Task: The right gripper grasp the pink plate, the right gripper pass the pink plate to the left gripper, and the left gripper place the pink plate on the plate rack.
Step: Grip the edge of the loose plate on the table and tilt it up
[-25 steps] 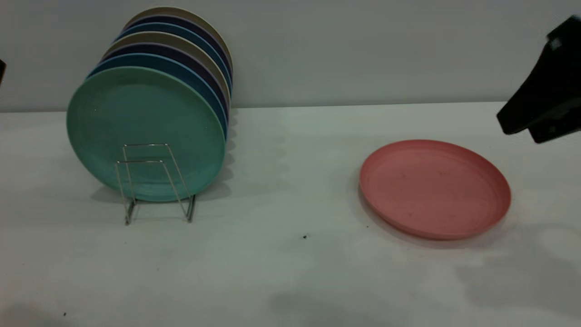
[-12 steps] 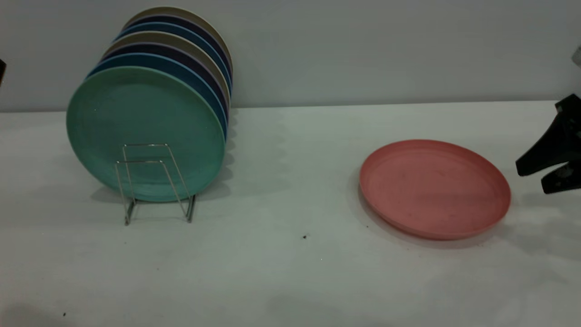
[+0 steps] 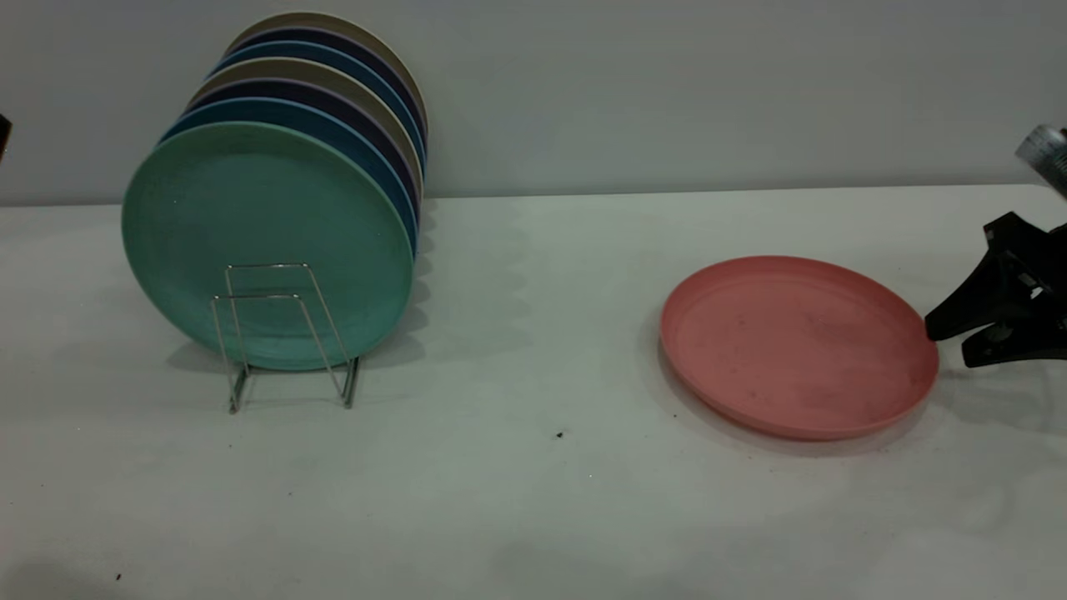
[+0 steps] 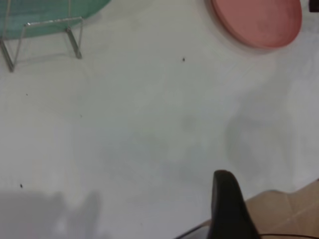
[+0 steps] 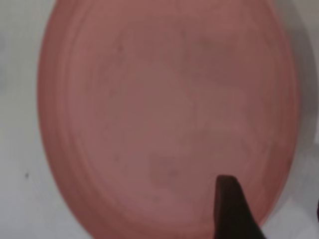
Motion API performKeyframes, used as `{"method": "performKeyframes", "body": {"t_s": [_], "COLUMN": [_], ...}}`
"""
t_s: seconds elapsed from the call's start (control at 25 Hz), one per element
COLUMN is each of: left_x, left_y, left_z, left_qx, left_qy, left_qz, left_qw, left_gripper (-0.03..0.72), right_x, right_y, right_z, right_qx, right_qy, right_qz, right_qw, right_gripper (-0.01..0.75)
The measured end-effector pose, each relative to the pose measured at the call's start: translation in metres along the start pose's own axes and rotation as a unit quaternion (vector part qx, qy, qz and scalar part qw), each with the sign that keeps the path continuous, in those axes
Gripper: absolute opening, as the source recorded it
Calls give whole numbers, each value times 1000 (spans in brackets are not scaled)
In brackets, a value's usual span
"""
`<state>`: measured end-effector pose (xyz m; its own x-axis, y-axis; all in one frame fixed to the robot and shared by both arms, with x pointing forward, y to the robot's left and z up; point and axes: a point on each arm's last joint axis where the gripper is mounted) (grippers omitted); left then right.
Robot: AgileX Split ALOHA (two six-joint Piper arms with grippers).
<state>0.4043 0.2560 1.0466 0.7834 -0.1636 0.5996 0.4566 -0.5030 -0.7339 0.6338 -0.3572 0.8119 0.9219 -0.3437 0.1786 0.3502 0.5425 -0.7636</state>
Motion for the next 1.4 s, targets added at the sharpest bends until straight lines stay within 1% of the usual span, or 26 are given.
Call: {"method": "performKeyframes", "body": {"t_s": [0.32, 0.48, 0.64, 0.8, 1.0, 1.12, 1.2, 1.4], "left_x": [-1, -1, -1, -1, -1, -1, -1, -2], "left_y": [0, 0, 0, 0, 0, 0, 0, 0], "left_z": [-1, -1, -1, -1, -1, -1, -1, -1], "left_qx": [-3, -4, -4, -4, -5, -6, -6, -7], "left_qy": [0, 0, 0, 0, 0, 0, 0, 0], "left_qz": [4, 4, 4, 4, 6, 7, 8, 8], "left_qw": [1000, 1000, 1000, 1000, 1000, 1000, 1000, 1000], "left_gripper": [460, 460, 460, 460, 460, 460, 460, 460], "right_x": [5, 3, 3, 2, -1, -2, -2, 1], "right_y": [15, 23, 25, 29, 40, 44, 44, 35], "right_z": [-11, -16, -16, -12, 0, 5, 4, -5], "right_qx": [7, 12, 14, 10, -3, -2, -2, 13], "right_qy": [31, 44, 43, 36, 17, 15, 16, 30], "right_qz": [-14, -16, -18, -16, -12, -11, -12, -13], "right_qw": [999, 999, 999, 999, 1000, 1000, 1000, 999], "right_gripper": [420, 397, 363, 295, 137, 39, 18, 17]}}
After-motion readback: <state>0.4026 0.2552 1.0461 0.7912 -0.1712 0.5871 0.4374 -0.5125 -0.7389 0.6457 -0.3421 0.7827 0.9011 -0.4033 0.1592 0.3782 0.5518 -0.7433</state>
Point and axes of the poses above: a point on each arm's last joint axis where the gripper is mounted, y pointing out along that axis toward the gripper, z along the wrist's bending axis when the last joint is at zero, x = y × z, and after that the axes turned 9 degrees about y, right-handed
